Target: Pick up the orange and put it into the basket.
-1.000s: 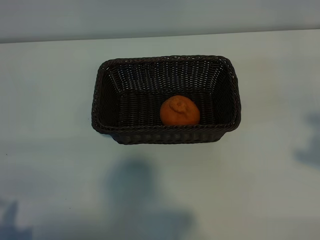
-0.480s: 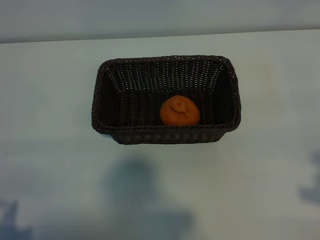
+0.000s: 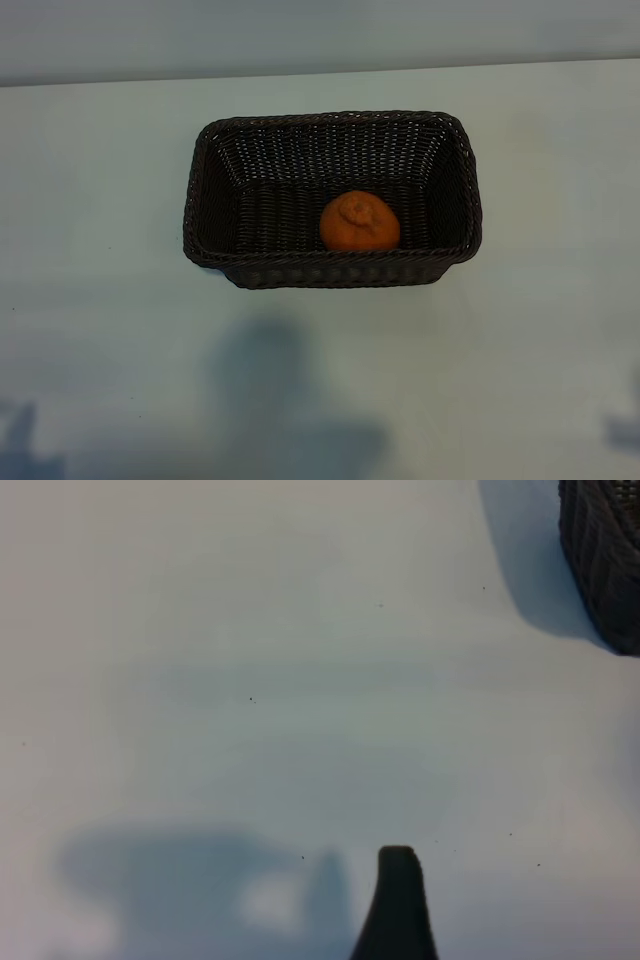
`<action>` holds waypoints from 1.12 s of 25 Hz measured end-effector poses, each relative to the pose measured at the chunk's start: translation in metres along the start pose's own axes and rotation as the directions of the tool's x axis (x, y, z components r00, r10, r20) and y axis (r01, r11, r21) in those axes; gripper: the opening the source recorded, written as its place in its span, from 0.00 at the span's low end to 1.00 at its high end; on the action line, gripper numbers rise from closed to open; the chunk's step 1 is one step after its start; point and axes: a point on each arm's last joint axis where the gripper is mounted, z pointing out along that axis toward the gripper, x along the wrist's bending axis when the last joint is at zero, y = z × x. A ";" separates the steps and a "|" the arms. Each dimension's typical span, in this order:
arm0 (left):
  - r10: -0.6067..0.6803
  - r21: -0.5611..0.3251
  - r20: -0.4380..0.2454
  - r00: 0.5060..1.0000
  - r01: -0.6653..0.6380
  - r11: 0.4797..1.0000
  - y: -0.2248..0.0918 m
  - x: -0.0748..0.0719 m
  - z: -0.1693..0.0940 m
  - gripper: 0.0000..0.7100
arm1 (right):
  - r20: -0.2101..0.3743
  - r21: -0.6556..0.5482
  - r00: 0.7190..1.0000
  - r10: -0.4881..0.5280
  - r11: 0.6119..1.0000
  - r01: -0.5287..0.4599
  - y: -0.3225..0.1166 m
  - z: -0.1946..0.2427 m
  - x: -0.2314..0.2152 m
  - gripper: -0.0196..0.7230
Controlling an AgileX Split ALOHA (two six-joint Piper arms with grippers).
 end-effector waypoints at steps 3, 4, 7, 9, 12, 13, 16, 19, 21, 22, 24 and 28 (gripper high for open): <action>-0.001 0.000 0.000 1.000 0.001 1.000 0.000 0.000 0.000 0.83 | -0.005 0.061 1.000 -0.003 0.998 0.003 -0.009 0.008 0.000 0.76; -0.001 0.000 0.000 1.000 0.001 1.000 0.000 0.000 0.000 0.83 | -0.006 0.083 1.000 -0.003 0.997 0.004 -0.012 0.010 0.000 0.75; -0.001 0.000 0.000 1.000 0.001 1.000 0.000 0.000 0.000 0.83 | -0.001 0.127 1.000 -0.010 0.992 0.010 -0.019 0.016 -0.001 0.75; -0.001 0.000 0.000 1.000 0.001 1.000 0.000 0.000 0.000 0.83 | 0.000 0.148 1.000 -0.010 0.989 0.010 -0.023 0.021 -0.001 0.75; -0.001 0.000 0.000 1.000 0.001 1.000 0.000 0.000 0.000 0.83 | 0.000 0.172 1.000 -0.010 0.985 0.010 -0.029 0.027 -0.001 0.74; -0.001 0.000 0.000 1.000 0.001 1.000 0.000 0.000 0.000 0.83 | 0.000 0.162 1.000 -0.010 0.987 0.010 -0.028 0.027 -0.001 0.74; -0.001 0.000 0.000 1.000 0.001 1.000 0.000 0.000 0.000 0.83 | 0.001 0.146 1.000 -0.010 0.989 0.010 -0.026 0.027 -0.001 0.74; -0.001 0.000 0.000 1.000 0.001 1.000 0.000 0.000 0.000 0.83 | 0.000 0.141 1.000 -0.009 0.990 0.009 -0.029 0.032 -0.001 0.74; -0.001 0.000 0.000 1.000 0.001 1.000 0.000 0.000 0.000 0.83 | -0.004 0.135 1.000 -0.006 0.991 0.006 -0.030 0.035 -0.001 0.74; -0.001 0.000 0.000 1.000 0.001 1.000 0.000 0.000 0.000 0.83 | -0.006 0.131 1.000 -0.004 0.991 0.004 -0.030 0.035 -0.001 0.74; -0.001 0.000 0.000 1.000 0.001 1.000 0.000 0.000 0.000 0.83 | -0.006 0.124 1.000 -0.001 0.992 0.002 -0.029 0.035 -0.001 0.74; -0.001 0.000 0.000 1.000 0.001 1.000 0.000 0.000 0.000 0.83 | -0.007 0.122 1.000 0.001 0.992 -0.001 -0.029 0.035 -0.001 0.74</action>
